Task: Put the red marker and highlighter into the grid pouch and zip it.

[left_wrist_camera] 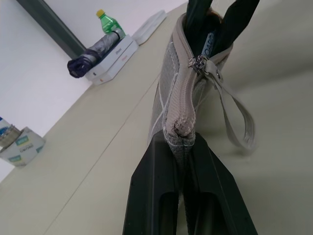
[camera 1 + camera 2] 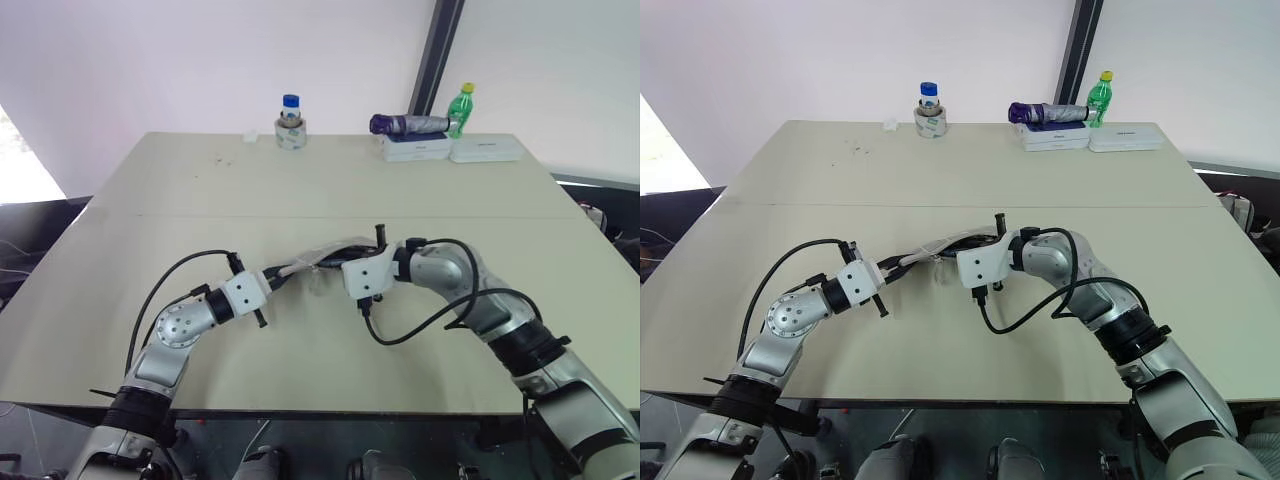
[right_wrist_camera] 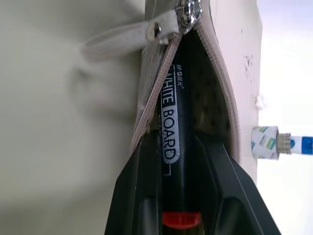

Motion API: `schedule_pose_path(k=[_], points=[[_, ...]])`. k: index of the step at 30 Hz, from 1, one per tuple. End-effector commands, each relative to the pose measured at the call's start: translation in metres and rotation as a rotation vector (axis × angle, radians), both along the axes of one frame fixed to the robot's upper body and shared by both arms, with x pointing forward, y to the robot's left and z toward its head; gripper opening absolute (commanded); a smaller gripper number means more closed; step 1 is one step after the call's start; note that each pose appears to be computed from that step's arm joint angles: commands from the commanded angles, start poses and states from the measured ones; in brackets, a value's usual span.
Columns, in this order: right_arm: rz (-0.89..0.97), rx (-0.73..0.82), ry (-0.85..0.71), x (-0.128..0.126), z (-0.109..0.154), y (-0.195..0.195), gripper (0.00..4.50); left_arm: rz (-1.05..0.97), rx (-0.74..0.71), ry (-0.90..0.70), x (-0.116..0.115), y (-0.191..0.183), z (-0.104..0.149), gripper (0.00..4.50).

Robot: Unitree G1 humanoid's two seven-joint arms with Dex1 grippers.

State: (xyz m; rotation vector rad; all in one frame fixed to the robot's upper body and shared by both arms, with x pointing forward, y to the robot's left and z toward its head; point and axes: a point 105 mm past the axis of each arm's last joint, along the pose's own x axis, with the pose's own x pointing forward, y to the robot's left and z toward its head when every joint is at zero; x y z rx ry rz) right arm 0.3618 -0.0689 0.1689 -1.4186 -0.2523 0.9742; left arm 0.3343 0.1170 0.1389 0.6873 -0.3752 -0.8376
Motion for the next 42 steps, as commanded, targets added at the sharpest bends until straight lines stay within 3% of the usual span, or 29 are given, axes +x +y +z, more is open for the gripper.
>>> schedule_pose_path(k=[1,3,6,11,14,17,20,23,29,33,41,42], points=[[0.036,0.087,-0.031,-0.003,0.027,0.002,1.41,-0.027,-0.021,-0.047,-0.003,-0.004,0.012,0.00],[0.025,0.086,-0.037,-0.002,0.029,-0.002,2.22,-0.019,-0.028,-0.044,-0.003,-0.002,0.012,0.00],[0.026,0.058,-0.070,-0.002,0.031,-0.009,3.79,-0.008,-0.040,-0.040,-0.003,0.000,0.012,0.00],[0.000,0.144,0.017,-0.012,0.045,-0.027,3.79,0.022,-0.070,-0.026,-0.001,0.005,0.012,0.00],[-0.038,0.309,0.117,-0.017,0.055,-0.033,3.79,0.037,-0.070,-0.024,0.000,0.007,0.011,0.00],[-0.109,0.603,0.332,-0.023,0.062,-0.039,3.79,0.071,-0.075,-0.026,0.004,0.010,0.010,0.00],[-0.092,0.704,0.706,-0.058,0.028,-0.028,3.79,0.088,-0.081,-0.025,0.008,0.009,0.010,0.00],[-0.121,0.761,0.860,-0.076,-0.002,-0.012,3.79,0.071,-0.085,-0.027,0.009,0.003,0.012,0.00],[-0.234,0.930,0.925,-0.061,-0.026,0.014,3.79,0.045,-0.081,-0.036,0.006,-0.005,0.015,0.00],[-0.280,1.010,0.839,-0.035,-0.028,0.031,3.79,0.029,-0.068,-0.035,0.002,-0.009,0.013,0.00],[-0.270,1.137,0.872,-0.017,-0.025,0.055,3.79,0.034,-0.062,-0.041,0.001,-0.010,0.014,0.00],[-0.268,1.147,0.877,-0.016,-0.025,0.056,3.56,0.035,-0.063,-0.042,0.001,-0.010,0.014,0.00]])
